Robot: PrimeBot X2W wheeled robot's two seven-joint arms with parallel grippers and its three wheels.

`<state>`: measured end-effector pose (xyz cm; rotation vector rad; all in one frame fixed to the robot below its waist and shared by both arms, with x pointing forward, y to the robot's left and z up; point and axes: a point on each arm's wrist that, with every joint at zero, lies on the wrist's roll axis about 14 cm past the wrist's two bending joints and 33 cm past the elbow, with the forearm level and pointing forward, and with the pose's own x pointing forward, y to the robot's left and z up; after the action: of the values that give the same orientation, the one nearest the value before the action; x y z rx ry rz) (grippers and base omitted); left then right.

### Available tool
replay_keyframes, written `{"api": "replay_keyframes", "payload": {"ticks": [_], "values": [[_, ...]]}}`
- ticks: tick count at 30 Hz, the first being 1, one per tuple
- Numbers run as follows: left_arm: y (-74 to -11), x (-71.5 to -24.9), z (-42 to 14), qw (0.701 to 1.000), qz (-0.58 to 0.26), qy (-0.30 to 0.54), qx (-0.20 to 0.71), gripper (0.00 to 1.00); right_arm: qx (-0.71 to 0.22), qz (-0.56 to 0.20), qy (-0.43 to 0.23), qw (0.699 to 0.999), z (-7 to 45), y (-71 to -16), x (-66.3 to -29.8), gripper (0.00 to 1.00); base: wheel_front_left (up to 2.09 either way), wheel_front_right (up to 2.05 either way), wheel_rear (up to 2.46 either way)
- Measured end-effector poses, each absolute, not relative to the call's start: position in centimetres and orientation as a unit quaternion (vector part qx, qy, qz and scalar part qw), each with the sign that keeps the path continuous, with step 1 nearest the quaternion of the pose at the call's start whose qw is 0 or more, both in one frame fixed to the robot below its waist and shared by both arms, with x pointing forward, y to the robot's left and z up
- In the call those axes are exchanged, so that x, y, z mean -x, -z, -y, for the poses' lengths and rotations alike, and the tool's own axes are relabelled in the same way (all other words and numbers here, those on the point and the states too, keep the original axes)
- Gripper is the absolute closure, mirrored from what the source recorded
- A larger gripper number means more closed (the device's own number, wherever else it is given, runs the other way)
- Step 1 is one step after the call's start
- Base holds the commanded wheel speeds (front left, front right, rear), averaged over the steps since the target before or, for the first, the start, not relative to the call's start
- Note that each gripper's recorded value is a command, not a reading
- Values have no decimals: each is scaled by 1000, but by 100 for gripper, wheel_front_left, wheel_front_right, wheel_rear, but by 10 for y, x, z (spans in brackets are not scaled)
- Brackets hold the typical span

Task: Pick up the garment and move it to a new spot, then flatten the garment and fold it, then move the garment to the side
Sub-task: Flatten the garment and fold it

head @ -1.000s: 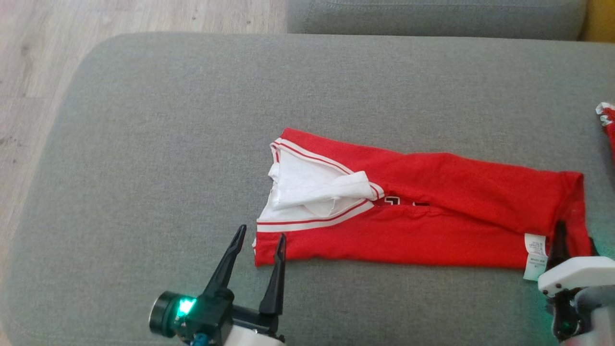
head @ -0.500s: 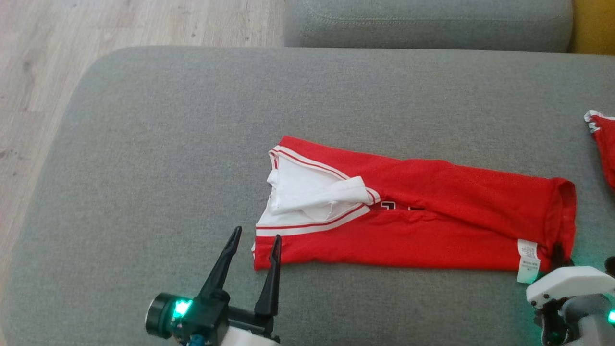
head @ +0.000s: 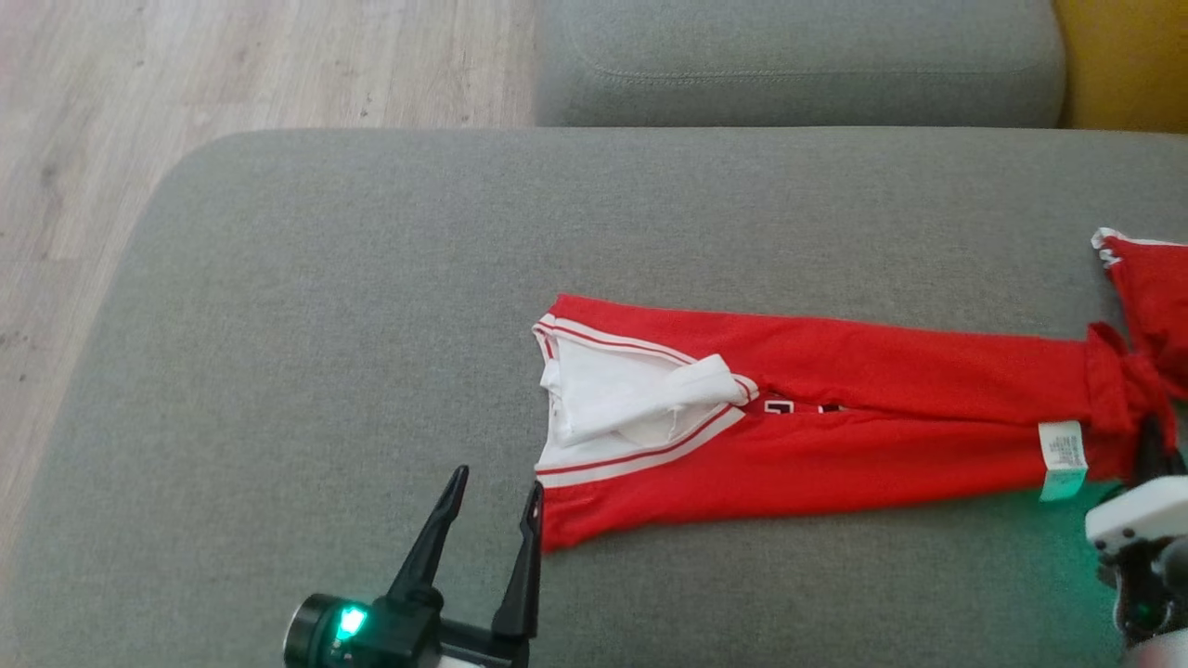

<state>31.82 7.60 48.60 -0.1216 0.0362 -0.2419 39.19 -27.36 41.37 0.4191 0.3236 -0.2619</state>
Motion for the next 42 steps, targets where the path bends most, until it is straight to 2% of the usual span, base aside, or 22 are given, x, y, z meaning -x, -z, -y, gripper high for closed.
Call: {"api": "replay_keyframes", "payload": {"ticks": [11,14,18,26,33,38,39,40,42], "values": [[-482,-313,-74,990,-21,129,56,0,-208,-152,84,963,251,-429,-400,100,0,0,0],[-480,-313,-78,991,-24,122,55,0,-196,-142,32,970,221,-440,-408,100,0,0,0],[-479,-313,-83,992,-25,115,53,0,-195,-116,-75,971,151,-470,-417,100,0,0,0],[-472,-307,-92,993,-34,104,45,0,-211,-126,-248,937,19,-493,-411,100,0,0,0],[-466,-306,-101,995,-44,82,48,0,-221,-157,-359,893,-63,-487,-394,100,0,0,0],[-464,-307,-109,996,-47,65,49,0,-210,-190,-408,868,-98,-473,-377,100,0,0,0],[-463,-306,-110,996,-48,62,50,0,-205,-202,-413,864,-101,-467,-373,75,0,0,0],[-463,-306,-110,996,-49,61,50,0,-202,-213,-415,861,-102,-460,-369,0,0,0,0],[-462,-307,-111,996,-49,60,50,0,-205,-223,-415,858,-103,-454,-363,0,0,0,0]]}}
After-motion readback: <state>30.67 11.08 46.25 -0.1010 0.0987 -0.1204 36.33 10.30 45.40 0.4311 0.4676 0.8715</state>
